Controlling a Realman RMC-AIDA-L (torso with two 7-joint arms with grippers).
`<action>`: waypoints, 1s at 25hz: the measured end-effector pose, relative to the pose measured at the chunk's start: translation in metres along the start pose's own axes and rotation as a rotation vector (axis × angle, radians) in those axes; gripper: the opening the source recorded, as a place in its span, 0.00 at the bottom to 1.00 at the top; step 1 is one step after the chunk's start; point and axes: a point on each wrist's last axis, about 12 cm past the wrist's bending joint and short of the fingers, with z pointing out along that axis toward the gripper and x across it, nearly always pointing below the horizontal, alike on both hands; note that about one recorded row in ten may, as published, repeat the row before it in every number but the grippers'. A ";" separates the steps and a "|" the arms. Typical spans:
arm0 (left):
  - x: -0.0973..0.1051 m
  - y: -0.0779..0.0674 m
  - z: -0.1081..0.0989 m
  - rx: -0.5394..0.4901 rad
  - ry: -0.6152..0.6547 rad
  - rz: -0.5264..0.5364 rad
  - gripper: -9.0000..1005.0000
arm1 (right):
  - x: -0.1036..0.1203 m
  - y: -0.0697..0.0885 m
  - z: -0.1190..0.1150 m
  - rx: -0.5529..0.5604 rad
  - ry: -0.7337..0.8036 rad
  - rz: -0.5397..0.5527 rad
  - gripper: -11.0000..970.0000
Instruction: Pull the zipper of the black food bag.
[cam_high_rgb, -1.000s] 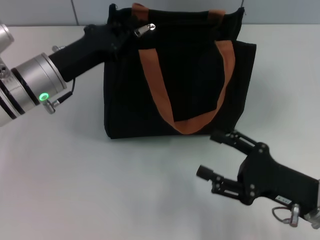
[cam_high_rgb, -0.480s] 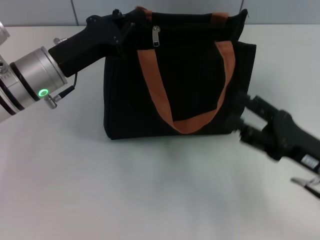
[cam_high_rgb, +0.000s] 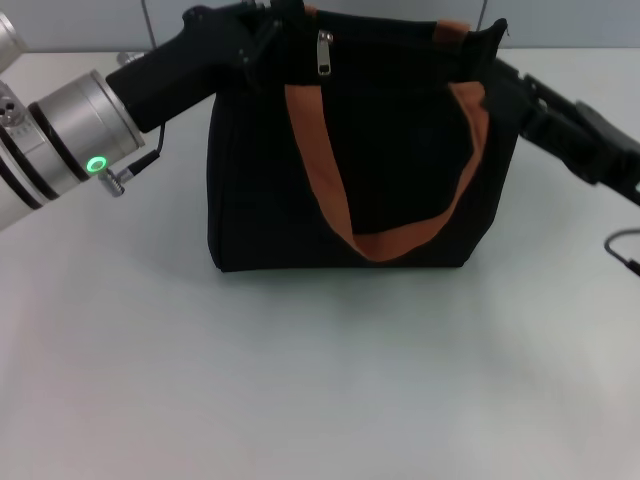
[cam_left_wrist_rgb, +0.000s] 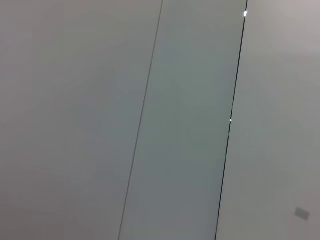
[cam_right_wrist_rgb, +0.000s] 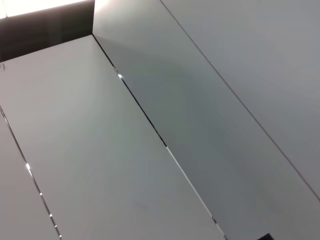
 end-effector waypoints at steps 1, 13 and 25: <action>0.000 0.000 0.000 0.000 0.000 0.000 0.03 | 0.000 0.000 0.000 0.000 0.000 0.000 0.71; -0.008 -0.005 0.023 0.057 -0.024 -0.002 0.03 | 0.011 -0.005 0.026 0.040 -0.100 -0.041 0.59; -0.009 -0.008 0.033 0.084 -0.023 -0.010 0.03 | 0.024 -0.018 0.055 0.127 -0.060 0.013 0.37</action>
